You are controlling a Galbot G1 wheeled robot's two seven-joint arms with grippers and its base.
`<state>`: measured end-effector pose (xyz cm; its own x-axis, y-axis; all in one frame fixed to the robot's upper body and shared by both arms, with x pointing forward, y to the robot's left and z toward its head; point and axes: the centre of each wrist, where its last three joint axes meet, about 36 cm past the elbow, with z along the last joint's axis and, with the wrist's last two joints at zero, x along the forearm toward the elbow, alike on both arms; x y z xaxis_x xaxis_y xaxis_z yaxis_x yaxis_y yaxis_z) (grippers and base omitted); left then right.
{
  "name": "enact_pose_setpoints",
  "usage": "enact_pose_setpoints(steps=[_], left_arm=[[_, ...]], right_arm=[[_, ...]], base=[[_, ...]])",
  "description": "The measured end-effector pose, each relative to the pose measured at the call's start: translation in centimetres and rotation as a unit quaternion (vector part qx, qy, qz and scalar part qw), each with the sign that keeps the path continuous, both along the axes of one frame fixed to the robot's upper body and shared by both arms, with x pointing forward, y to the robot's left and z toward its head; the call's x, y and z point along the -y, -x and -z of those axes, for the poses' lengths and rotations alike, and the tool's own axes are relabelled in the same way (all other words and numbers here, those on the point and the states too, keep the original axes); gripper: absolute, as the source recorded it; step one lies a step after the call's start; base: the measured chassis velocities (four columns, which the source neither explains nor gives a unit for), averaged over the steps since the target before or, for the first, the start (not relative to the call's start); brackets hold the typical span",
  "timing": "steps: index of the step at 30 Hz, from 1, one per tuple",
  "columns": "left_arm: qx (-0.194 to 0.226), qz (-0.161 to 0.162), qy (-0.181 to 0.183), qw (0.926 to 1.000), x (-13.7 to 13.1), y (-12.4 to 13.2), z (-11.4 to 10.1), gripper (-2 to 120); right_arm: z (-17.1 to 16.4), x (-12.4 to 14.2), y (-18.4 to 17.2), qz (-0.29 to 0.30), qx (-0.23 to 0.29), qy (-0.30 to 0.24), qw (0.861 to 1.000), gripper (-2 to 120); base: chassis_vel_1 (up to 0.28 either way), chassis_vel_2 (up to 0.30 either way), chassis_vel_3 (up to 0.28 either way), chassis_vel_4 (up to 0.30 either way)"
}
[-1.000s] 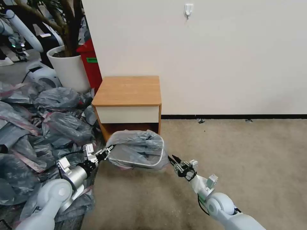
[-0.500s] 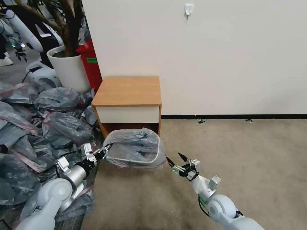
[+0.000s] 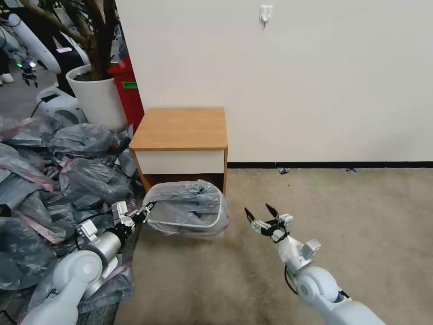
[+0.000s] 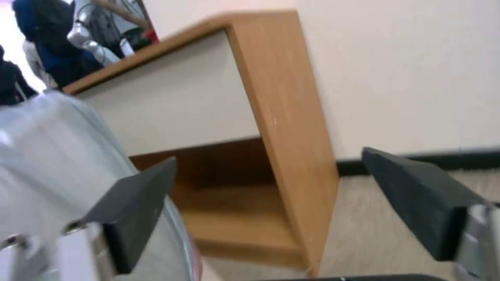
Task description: Pick up the garbage bag from the table and place it over the trash can.
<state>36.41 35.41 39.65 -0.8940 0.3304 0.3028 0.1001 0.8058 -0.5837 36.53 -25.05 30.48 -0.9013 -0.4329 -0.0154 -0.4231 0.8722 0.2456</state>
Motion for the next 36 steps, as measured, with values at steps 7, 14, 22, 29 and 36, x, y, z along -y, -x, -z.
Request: enact_pose_setpoints(steps=[7, 14, 22, 29, 36], left_arm=[[-0.008, -0.007, -0.044, 0.999, 1.5, 0.3, -0.5, 10], [0.0, -0.001, -0.082, 0.9967, 3.1, 0.9, -1.2, 10], [0.034, 0.017, -0.147, 0.9884, 4.7, 1.7, -2.3, 10], [0.065, 0.036, -0.183, 0.9803, 6.1, 2.7, -2.9, 10], [0.089, 0.051, -0.192, 0.9761, 7.3, 4.2, -2.9, 10]], right_arm=[[-3.7, -1.1, 0.8, -0.045, 0.071, 0.047, 0.995, 63], [-6.4, -2.8, 1.7, -0.111, 0.095, 0.082, 0.986, 38], [-9.1, -3.2, 1.8, -0.191, 0.093, 0.148, 0.966, 11], [-11.1, -3.6, 1.4, -0.251, 0.074, 0.188, 0.947, 0], [-12.3, -4.8, 0.6, -0.286, 0.06, 0.215, 0.932, 0]], base=[[0.0, 0.0, 0.0, 0.0], [0.0, 0.0, 0.0, 0.0], [0.0, 0.0, 0.0, 0.0], [0.0, 0.0, 0.0, 0.0], [0.0, 0.0, 0.0, 0.0]])
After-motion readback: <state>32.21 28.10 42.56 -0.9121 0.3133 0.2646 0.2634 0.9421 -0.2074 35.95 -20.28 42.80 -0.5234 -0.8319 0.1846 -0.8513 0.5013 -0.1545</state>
